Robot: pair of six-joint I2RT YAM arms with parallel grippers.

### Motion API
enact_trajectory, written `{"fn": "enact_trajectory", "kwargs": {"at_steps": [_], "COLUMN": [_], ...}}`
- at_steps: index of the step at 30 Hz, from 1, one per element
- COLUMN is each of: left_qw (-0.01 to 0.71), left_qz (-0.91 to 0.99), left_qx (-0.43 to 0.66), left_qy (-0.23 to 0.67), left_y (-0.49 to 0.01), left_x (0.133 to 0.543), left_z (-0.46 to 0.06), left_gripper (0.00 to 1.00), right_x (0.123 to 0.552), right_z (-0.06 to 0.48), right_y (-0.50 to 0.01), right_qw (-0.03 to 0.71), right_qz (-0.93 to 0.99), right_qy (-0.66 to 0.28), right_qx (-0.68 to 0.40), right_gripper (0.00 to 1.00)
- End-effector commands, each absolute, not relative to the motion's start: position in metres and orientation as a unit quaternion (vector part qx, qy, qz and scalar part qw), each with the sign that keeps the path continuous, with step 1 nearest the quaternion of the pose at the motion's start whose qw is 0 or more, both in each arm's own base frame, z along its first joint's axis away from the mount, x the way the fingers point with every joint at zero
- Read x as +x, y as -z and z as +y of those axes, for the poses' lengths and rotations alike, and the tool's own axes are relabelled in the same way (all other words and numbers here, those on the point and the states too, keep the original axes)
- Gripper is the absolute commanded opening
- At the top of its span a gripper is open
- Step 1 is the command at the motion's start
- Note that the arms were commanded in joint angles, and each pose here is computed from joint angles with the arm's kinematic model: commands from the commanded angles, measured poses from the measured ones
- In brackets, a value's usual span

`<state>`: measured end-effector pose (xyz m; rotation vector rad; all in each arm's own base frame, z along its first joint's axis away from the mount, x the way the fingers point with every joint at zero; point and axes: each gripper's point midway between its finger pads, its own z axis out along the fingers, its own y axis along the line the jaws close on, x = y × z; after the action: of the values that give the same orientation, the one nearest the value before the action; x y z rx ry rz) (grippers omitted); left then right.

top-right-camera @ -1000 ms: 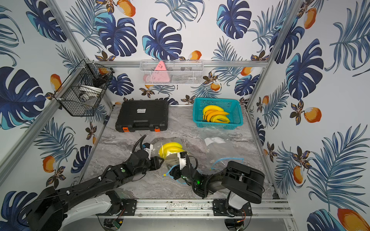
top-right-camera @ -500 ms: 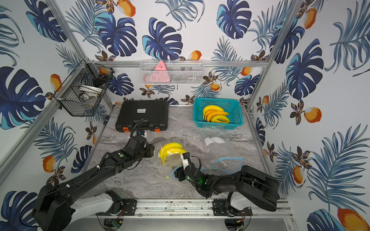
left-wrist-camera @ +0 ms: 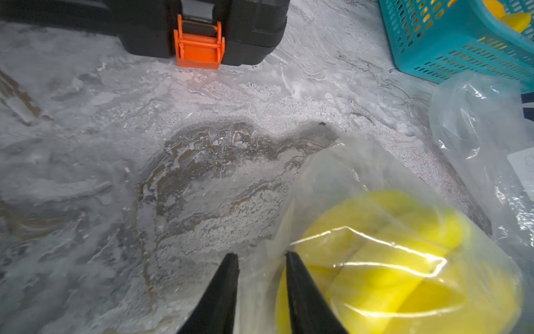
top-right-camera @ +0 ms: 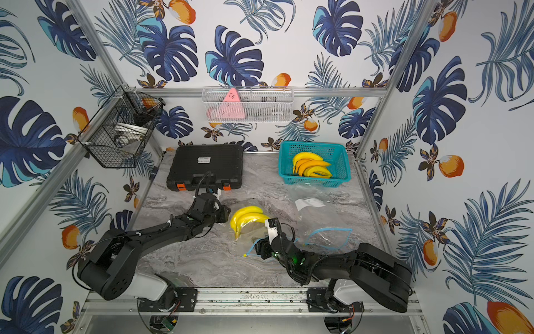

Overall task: Open the zip-top bag and take out the banana
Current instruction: Pick up the banana from the zipper food storage bag.

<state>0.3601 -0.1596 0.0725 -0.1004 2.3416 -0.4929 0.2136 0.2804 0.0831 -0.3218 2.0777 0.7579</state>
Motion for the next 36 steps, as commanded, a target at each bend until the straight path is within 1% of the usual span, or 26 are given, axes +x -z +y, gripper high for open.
{"fn": "enact_trajectory", "kwargs": {"at_steps": [1, 7, 10, 13, 17, 20, 22, 25, 29, 33, 36], "left_qw": [0.38, 0.358, 0.342, 0.333, 0.321, 0.315, 0.315, 0.316, 0.325, 0.329, 0.323], "left_qz": [0.888, 0.884, 0.892, 0.897, 0.904, 0.908, 0.911, 0.913, 0.91, 0.909, 0.908], "left_qx": [-0.039, -0.051, -0.039, -0.027, -0.019, -0.016, -0.015, -0.009, -0.012, -0.007, -0.007], "left_qy": [0.256, 0.298, 0.294, 0.29, 0.281, 0.276, 0.266, 0.258, 0.256, 0.254, 0.267], "left_y": [-0.081, -0.068, -0.063, -0.056, -0.049, -0.043, -0.042, -0.041, -0.043, -0.049, -0.049], "left_x": [0.372, 0.354, 0.34, 0.33, 0.323, 0.318, 0.317, 0.315, 0.316, 0.317, 0.317], "left_z": [-0.181, -0.191, -0.197, -0.205, -0.208, -0.209, -0.206, -0.203, -0.201, -0.201, -0.206], "left_gripper": [0.24, 0.0, 0.0, 0.0, 0.0, 0.0, 0.0, 0.0, 0.0, 0.0, 0.0], "right_x": [0.21, 0.215, 0.219, 0.226, 0.233, 0.235, 0.235, 0.234, 0.233, 0.23, 0.234], "right_z": [0.287, 0.297, 0.301, 0.304, 0.306, 0.31, 0.311, 0.304, 0.298, 0.294, 0.299], "right_y": [-0.08, -0.065, -0.06, -0.048, -0.049, -0.041, -0.033, -0.03, -0.027, -0.025, -0.025], "right_qw": [0.422, 0.401, 0.405, 0.394, 0.413, 0.401, 0.388, 0.394, 0.391, 0.381, 0.386], "right_qz": [0.84, 0.855, 0.854, 0.869, 0.861, 0.869, 0.878, 0.876, 0.88, 0.887, 0.884], "right_qy": [-0.308, -0.289, -0.291, -0.262, -0.268, -0.257, -0.247, -0.253, -0.247, -0.237, -0.241], "right_qx": [-0.148, -0.156, -0.147, -0.147, -0.127, -0.132, -0.133, -0.115, -0.106, -0.108, -0.109], "right_gripper": [0.68, 0.66, 0.66, 0.65, 0.67, 0.66, 0.65, 0.64, 0.58, 0.55, 0.57]}}
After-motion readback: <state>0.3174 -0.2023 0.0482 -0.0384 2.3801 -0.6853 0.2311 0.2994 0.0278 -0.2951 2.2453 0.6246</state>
